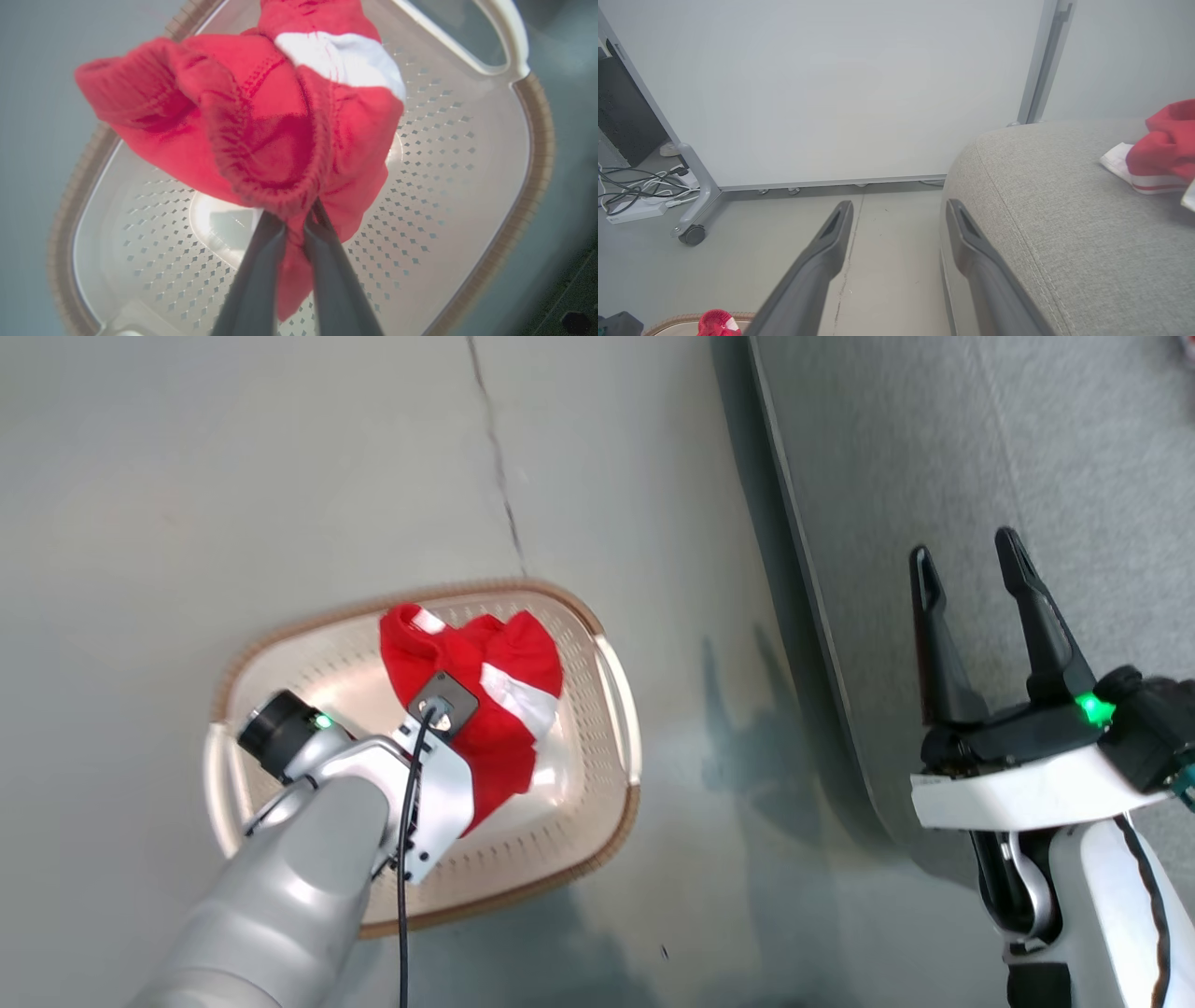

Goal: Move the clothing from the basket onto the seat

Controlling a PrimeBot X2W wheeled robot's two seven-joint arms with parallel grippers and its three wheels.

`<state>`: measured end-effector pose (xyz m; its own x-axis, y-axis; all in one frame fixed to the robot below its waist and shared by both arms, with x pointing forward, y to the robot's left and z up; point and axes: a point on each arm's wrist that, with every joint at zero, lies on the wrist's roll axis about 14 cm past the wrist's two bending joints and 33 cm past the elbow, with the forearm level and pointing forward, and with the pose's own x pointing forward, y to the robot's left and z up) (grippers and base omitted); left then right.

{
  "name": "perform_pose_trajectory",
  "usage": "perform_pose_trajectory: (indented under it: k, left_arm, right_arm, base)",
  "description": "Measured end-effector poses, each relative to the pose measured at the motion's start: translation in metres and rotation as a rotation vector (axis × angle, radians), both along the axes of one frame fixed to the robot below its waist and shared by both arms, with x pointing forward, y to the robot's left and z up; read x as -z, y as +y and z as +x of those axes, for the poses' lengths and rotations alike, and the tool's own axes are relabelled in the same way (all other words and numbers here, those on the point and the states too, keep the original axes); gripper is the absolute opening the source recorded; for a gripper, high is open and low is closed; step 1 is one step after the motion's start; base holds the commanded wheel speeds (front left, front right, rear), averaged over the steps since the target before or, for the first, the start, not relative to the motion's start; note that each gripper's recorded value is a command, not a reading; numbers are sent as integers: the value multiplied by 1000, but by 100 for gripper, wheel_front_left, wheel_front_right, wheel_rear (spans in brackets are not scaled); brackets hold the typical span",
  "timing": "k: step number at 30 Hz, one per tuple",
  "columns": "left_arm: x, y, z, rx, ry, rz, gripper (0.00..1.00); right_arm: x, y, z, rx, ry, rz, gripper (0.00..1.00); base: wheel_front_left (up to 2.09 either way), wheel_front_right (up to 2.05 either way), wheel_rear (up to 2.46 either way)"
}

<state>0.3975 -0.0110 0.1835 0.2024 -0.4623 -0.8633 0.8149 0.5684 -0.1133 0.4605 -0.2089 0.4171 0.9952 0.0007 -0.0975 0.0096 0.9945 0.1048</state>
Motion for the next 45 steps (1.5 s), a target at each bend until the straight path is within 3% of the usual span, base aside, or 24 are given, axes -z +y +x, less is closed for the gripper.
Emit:
perform_pose_trajectory:
  k: [18, 23, 35, 45]
  left_arm:
    - [-204, -14, 34, -280, -455, -477, 0]
    - [-293, -12, 50, -365, -649, -673, 0]
    - [-439, 37, 23, -513, -1034, -991, 0]
    - [-476, 26, -17, -425, -1117, -1111, 0]
  right_arm:
    - [-102, 23, -54, -46, -229, 57, 100]
    - [-117, 31, -68, -67, -270, 68, 100]
    - [-139, 44, -91, -106, -333, 78, 100]
    - [-147, 43, -100, -102, -359, 94, 100]
  base:
    - [0, 0, 0]
    - [0, 0, 0]
    - [0, 0, 0]
    - [0, 0, 0]
